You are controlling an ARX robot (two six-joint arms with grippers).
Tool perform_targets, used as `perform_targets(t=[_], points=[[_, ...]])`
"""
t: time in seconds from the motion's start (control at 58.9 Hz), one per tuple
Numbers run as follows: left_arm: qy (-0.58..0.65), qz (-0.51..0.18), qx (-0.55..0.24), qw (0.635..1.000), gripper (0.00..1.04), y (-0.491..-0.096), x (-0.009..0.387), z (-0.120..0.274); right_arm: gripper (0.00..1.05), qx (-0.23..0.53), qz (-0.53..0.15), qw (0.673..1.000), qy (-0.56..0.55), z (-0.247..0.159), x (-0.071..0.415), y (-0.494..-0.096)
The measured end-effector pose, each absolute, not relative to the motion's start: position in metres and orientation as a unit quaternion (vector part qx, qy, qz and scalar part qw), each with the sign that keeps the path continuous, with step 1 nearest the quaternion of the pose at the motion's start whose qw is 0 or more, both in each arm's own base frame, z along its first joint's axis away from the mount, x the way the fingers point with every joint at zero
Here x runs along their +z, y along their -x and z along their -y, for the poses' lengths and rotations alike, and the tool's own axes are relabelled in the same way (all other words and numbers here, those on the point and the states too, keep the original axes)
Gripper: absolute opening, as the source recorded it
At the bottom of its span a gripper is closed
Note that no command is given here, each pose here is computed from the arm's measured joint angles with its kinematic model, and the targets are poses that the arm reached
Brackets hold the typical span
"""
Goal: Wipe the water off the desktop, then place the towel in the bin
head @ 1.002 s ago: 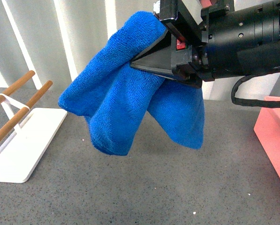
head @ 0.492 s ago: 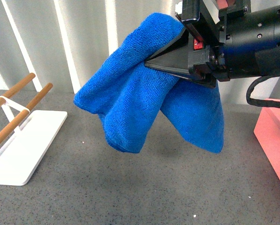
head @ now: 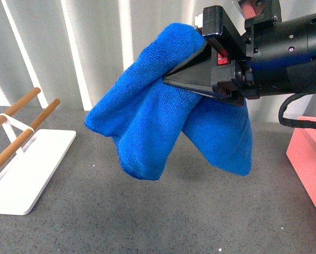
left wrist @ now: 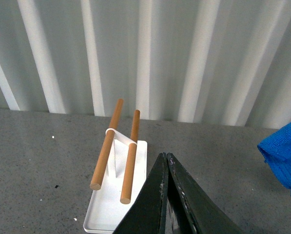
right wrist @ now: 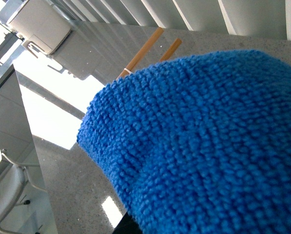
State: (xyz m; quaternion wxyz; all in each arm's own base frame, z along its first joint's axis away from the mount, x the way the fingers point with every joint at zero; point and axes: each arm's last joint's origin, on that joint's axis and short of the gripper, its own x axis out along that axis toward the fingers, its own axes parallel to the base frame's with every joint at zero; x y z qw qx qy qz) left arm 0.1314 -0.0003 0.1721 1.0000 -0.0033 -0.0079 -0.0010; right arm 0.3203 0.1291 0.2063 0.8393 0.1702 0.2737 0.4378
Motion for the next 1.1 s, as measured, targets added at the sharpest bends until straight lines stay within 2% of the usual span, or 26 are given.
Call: perform_targets(t=[1.104], points=[[0.003,0.005,-0.001,1.000,0.04,-0.097,0.170,0.000,0.05,0.447,-0.274,0.836,-0.162,-0.130,0.207,-0.311]])
